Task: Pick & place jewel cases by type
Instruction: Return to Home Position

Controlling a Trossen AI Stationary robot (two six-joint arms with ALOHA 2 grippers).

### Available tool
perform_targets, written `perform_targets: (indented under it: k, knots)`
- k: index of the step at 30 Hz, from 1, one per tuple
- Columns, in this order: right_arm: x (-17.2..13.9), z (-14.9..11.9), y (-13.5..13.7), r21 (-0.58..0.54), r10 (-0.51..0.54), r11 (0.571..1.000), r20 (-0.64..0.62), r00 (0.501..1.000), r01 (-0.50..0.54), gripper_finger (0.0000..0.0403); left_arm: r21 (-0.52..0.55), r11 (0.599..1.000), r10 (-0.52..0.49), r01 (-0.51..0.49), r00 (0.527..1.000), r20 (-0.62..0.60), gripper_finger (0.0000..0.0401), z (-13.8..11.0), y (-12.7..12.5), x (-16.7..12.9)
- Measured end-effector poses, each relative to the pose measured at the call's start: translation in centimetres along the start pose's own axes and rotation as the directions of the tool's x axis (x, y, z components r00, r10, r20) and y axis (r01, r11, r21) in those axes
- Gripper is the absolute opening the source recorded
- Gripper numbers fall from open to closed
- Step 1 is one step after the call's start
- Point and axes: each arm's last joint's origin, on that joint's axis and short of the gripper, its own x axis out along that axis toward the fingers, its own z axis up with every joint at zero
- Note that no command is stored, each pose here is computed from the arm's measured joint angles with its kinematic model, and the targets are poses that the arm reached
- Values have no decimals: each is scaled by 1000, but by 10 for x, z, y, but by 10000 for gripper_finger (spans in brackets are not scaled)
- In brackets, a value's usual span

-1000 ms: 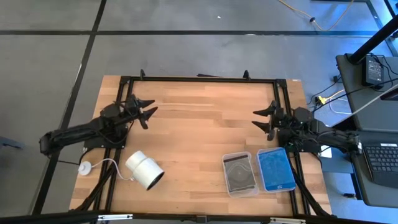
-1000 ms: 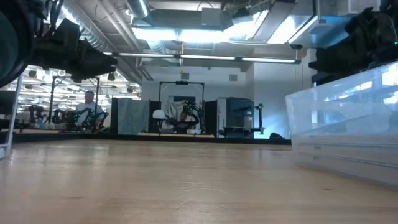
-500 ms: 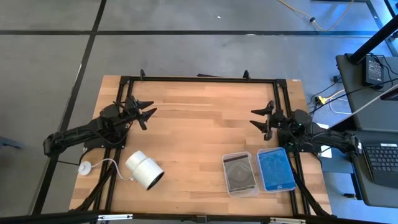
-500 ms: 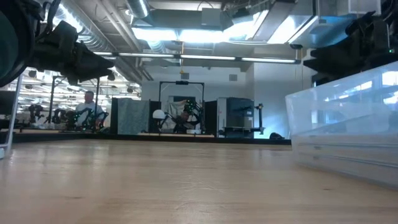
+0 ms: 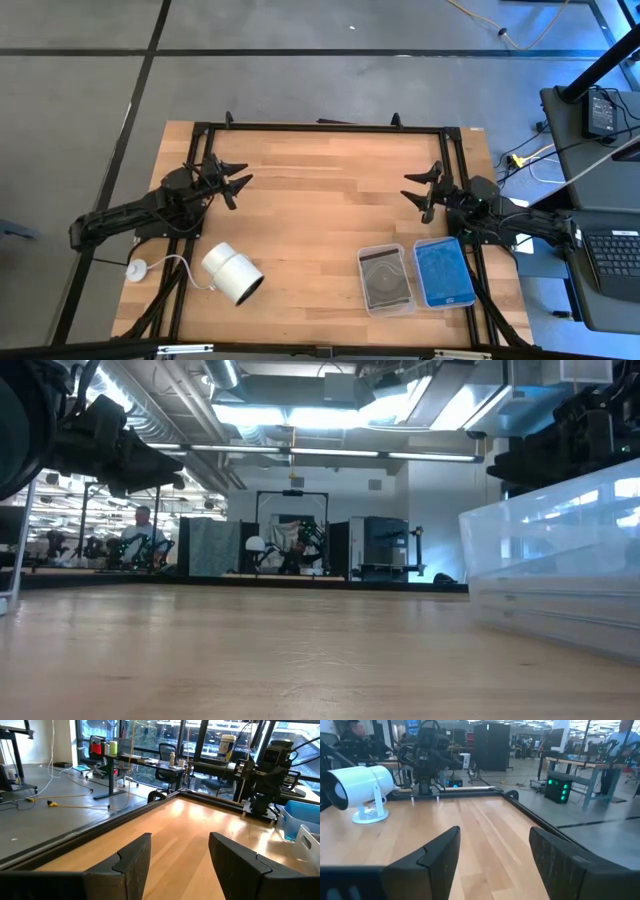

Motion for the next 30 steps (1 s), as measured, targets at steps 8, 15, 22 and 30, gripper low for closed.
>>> perform_targets:
  k: [8, 15, 22, 30]
  knots:
    - [0, 0, 0, 3, 0, 1000, -2, 1000, 0, 242, 18, 1000, 0, 0, 1000, 0, 196, 0, 0, 0]
    - [0, 0, 0, 1, 0, 1000, -2, 1000, 0, 242, 19, 1000, 0, 0, 1000, 0, 196, 0, 0, 0]
    - [0, 0, 0, 0, 0, 1000, -2, 1000, 0, 242, 18, 1000, 0, 0, 1000, 0, 196, 0, 0, 0]
    - [0, 0, 0, 3, 0, 1000, -2, 1000, 0, 242, 18, 1000, 1, -1, 1000, -1, 196, 0, 0, 0]
